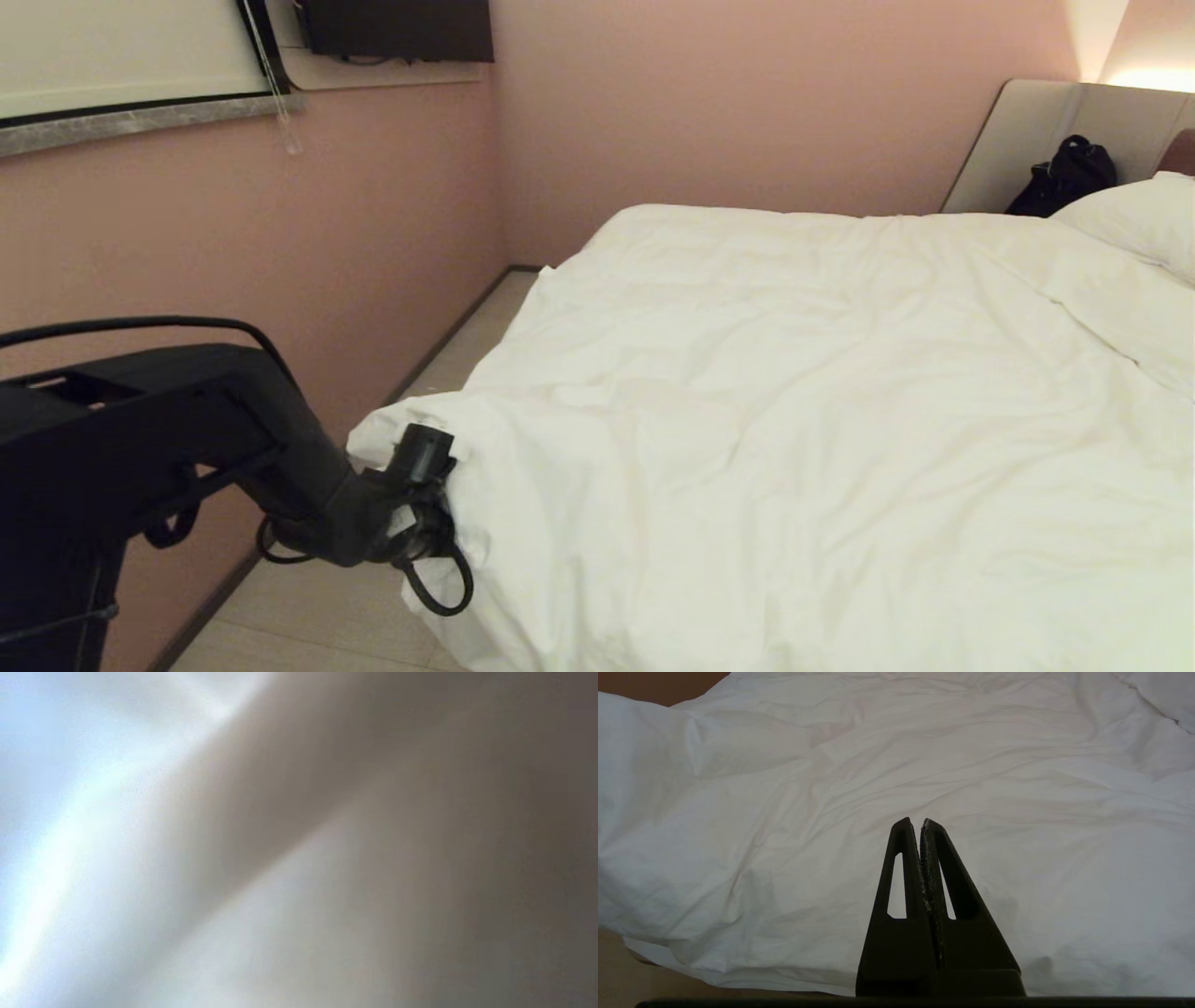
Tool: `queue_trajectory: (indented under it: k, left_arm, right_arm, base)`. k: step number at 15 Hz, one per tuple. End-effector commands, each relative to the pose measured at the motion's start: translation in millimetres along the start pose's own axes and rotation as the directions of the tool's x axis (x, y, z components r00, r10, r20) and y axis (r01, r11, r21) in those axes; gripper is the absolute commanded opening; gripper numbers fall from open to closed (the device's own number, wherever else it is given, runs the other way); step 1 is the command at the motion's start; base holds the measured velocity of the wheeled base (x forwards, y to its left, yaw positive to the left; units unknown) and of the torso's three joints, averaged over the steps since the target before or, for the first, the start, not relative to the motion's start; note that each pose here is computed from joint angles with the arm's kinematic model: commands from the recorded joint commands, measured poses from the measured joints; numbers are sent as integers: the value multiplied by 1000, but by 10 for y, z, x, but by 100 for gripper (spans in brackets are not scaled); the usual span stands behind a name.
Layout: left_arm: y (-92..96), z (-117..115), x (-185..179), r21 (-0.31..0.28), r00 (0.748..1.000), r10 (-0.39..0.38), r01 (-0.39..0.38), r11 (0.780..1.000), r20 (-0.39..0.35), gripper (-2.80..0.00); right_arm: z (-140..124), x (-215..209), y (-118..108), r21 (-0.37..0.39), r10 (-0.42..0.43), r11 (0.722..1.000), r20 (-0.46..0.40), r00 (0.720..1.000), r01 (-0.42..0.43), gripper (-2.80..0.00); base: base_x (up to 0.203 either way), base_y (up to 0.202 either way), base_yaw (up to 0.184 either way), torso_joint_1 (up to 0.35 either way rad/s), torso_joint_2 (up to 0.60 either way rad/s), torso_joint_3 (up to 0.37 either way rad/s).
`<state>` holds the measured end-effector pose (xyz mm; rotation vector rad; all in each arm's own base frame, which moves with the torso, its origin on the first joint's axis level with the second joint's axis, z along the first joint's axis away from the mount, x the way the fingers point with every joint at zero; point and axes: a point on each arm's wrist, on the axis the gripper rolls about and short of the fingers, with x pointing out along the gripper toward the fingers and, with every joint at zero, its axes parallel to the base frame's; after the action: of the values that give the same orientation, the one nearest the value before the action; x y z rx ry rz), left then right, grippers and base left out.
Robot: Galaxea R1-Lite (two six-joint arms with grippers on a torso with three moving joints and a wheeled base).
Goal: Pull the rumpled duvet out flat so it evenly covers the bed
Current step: Flatten the corners of the folded blanket
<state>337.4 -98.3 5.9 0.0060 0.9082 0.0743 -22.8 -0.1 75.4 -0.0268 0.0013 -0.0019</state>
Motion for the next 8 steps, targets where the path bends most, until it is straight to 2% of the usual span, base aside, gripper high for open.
queue_trajectory:
  k: [1, 8]
  left_arm:
    - [36, 48, -186, -9, 999, -7, 7, 1000, 34, -280]
    - [232, -58, -679, -18, 998, -6, 7, 1000, 61, -280]
  right_arm:
    - [-1, 0, 0, -1, 0, 1000, -1, 1000, 0, -280]
    - [-1, 0, 0, -1, 0, 1000, 0, 1000, 0, -280]
  base:
    - [0, 0, 0, 0, 0, 0]
    - [0, 0, 0, 0, 0, 0]
